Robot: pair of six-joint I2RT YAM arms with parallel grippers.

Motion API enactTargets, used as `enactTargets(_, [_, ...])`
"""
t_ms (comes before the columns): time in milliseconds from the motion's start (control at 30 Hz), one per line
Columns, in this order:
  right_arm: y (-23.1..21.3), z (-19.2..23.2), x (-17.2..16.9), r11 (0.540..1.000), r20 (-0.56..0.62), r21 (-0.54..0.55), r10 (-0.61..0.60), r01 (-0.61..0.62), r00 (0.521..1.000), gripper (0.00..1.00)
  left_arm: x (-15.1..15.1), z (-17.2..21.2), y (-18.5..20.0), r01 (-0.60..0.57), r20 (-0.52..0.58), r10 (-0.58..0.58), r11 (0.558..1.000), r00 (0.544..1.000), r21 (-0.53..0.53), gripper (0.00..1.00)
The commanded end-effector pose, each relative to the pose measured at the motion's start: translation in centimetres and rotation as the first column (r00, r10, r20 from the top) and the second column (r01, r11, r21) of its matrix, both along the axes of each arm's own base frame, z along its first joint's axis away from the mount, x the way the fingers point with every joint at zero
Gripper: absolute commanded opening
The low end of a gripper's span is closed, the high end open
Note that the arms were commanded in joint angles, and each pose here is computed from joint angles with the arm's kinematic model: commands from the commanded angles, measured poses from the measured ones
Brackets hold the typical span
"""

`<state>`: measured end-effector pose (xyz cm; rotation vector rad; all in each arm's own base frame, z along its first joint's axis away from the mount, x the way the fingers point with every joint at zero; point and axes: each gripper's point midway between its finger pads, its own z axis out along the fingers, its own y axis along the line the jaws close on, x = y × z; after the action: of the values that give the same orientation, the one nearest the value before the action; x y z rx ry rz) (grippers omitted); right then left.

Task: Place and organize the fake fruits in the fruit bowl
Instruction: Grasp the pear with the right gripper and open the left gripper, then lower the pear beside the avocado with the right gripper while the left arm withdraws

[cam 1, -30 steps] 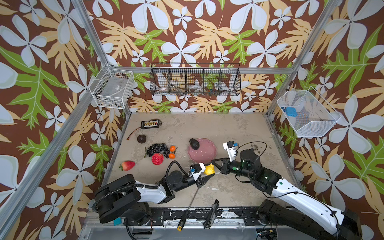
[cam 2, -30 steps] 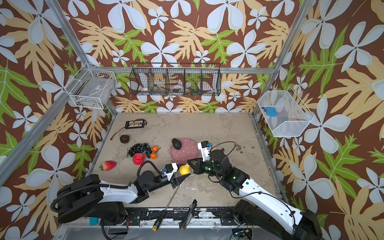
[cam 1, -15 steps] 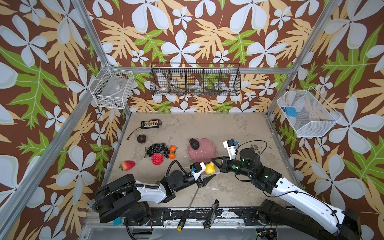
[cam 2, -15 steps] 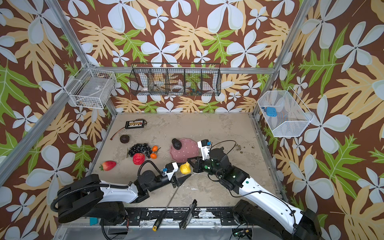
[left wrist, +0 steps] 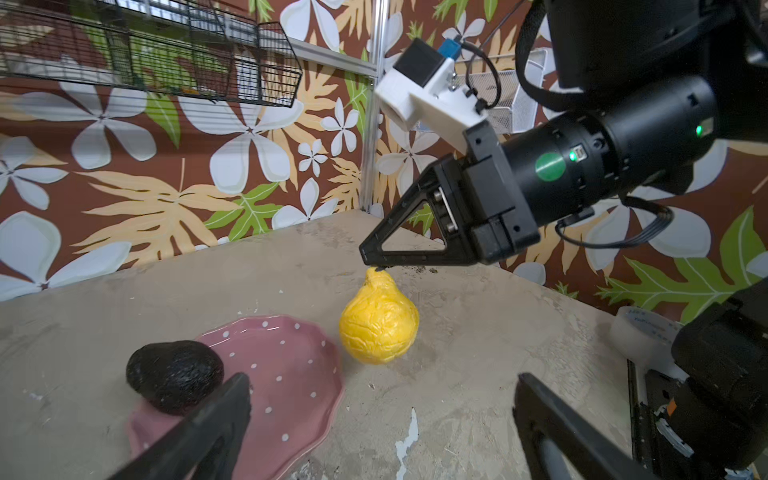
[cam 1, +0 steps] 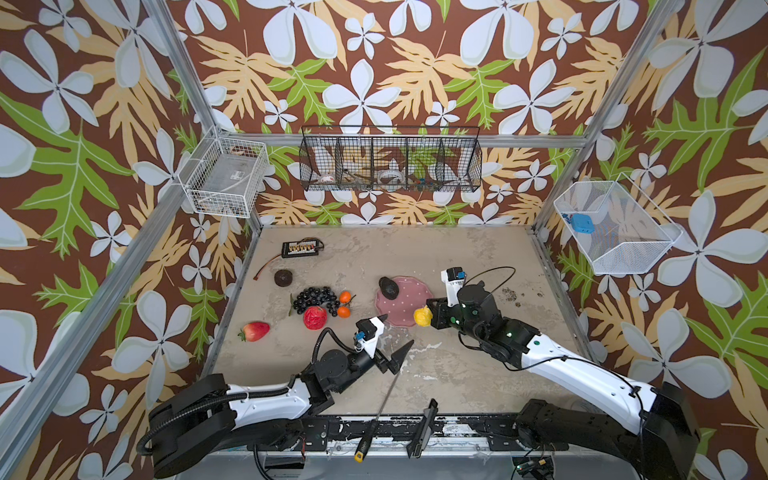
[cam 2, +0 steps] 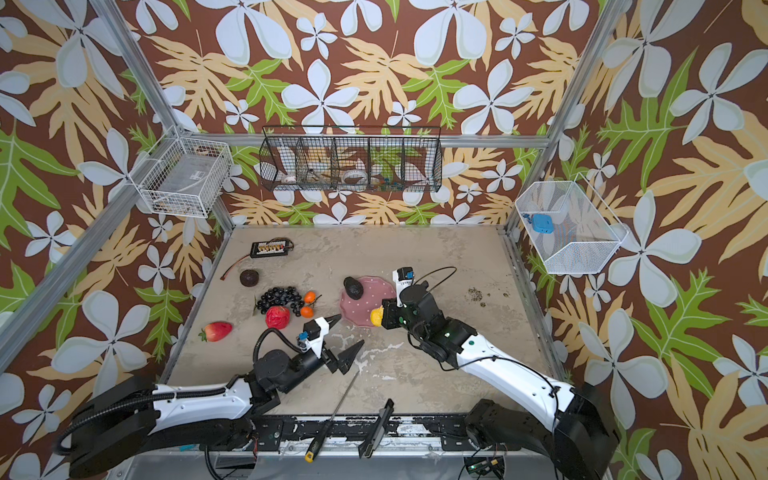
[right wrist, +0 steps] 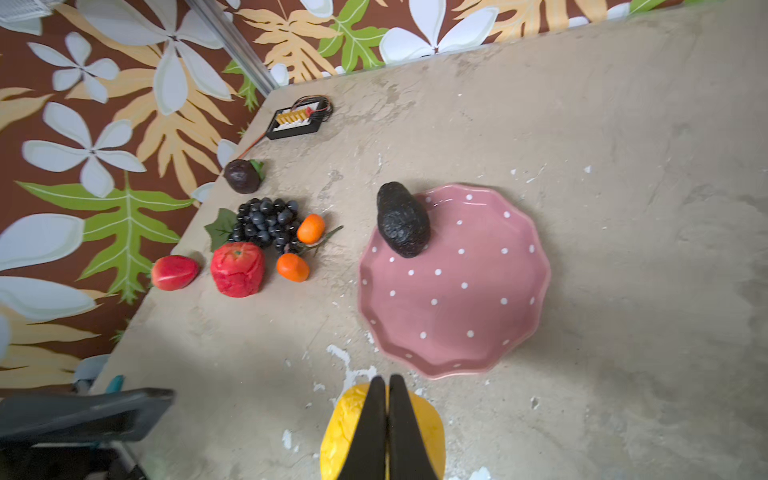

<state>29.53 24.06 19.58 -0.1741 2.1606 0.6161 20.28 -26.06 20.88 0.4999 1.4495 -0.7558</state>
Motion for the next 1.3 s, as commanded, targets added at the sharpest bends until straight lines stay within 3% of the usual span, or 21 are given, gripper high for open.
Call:
enactTargets(0, [-0.3,0.5,2.9,0.994,0.117,-0.083,-0.064,0.074,0.991,0.0,0.9,-0.8,2.7,-0.126,-0.077,0.123,0.992,0.989,-0.028,0.99])
enactTargets(233, [1.4,-2.2,8.0,0.968,0.166,-0.204,-0.115,0.148,0.979,0.0,2.2,-1.5,7.0,-0.333,-0.116,0.333,0.943,0.936,0.02,1.0])
enactTargets(400, [2.7,-4.5,11.0,0.948,0.179,-0.269,-0.125,0.171,0.976,0.0,2.5,-1.8,8.8,-0.402,-0.109,0.403,0.915,0.909,0.035,1.0])
enactTargets(733, [4.0,-7.2,15.0,0.938,0.141,-0.292,-0.149,0.185,0.979,0.0,2.1,-1.3,11.1,-0.448,-0.098,0.442,0.892,0.892,-0.053,1.0])
enactTargets(1267, [4.4,-9.6,17.6,0.93,0.116,-0.319,-0.155,0.185,0.981,0.0,2.3,-1.8,10.6,-0.437,-0.103,0.431,0.899,0.896,-0.039,1.0])
